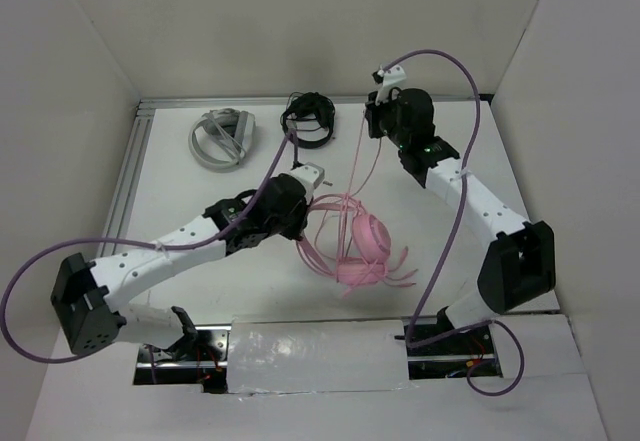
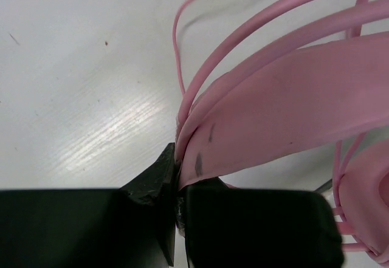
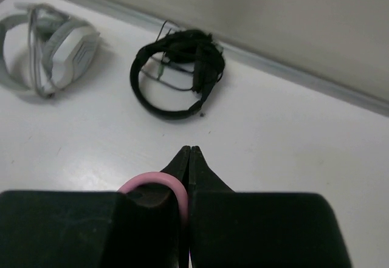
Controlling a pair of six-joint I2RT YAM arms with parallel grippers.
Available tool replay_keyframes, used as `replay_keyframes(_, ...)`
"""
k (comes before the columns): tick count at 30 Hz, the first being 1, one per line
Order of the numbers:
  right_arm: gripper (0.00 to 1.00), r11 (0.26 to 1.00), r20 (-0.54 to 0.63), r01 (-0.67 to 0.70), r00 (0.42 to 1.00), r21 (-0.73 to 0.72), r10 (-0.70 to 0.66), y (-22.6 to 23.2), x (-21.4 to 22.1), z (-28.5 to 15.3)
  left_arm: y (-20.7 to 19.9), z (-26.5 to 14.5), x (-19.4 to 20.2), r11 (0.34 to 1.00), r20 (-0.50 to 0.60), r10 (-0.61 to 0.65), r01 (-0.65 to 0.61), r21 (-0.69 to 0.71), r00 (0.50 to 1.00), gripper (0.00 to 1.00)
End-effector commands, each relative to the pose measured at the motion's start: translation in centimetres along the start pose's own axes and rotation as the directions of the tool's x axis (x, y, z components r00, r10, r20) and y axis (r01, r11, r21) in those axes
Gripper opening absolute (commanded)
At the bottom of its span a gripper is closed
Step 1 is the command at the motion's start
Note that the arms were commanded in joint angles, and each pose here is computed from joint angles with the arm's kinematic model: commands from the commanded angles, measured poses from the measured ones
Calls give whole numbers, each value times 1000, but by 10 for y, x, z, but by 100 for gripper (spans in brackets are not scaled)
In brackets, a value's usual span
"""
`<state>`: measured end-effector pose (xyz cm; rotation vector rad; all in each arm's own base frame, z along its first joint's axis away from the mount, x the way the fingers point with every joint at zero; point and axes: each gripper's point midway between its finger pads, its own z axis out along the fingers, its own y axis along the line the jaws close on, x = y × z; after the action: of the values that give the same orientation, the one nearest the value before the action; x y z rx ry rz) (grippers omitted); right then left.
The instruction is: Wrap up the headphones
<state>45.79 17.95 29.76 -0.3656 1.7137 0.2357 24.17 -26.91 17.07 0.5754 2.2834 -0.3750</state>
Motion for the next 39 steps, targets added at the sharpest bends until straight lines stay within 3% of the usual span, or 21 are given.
replay_keyframes(1,6,969,22,-82,996,-234,89,15,-5,10,-26,-47,-35,984,161,56,-82,159,985,0)
replay_keyframes(3,10,923,-55,-67,997,-380,50,42,27,16,-26,-73,-59,978,258,47,-97,183,965,0)
replay_keyframes(4,11,860,-83,-82,995,-504,47,65,41,13,-29,-83,-74,973,310,44,-111,204,950,0)
replay_keyframes(7,12,727,-88,-84,996,-681,33,111,52,5,-37,-117,-106,950,434,55,-181,253,899,0)
replay_keyframes(16,12,546,-176,-145,984,-825,-6,216,90,16,-29,-205,-197,956,631,62,-228,184,773,0)
replay_keyframes(25,12,431,-243,-233,969,-872,32,283,122,-9,1,-255,-249,981,737,62,-178,80,673,0)
replay_keyframes(30,12,411,-298,-271,955,-871,-1,312,151,-27,18,-279,-275,988,780,63,-147,38,623,0)
replay_keyframes(33,13,408,-334,-307,943,-860,6,324,172,-43,31,-283,-289,990,784,78,-140,11,615,0)
replay_keyframes(39,15,418,-436,-403,900,-814,19,318,212,-74,74,-267,-302,998,756,35,-68,13,653,0)
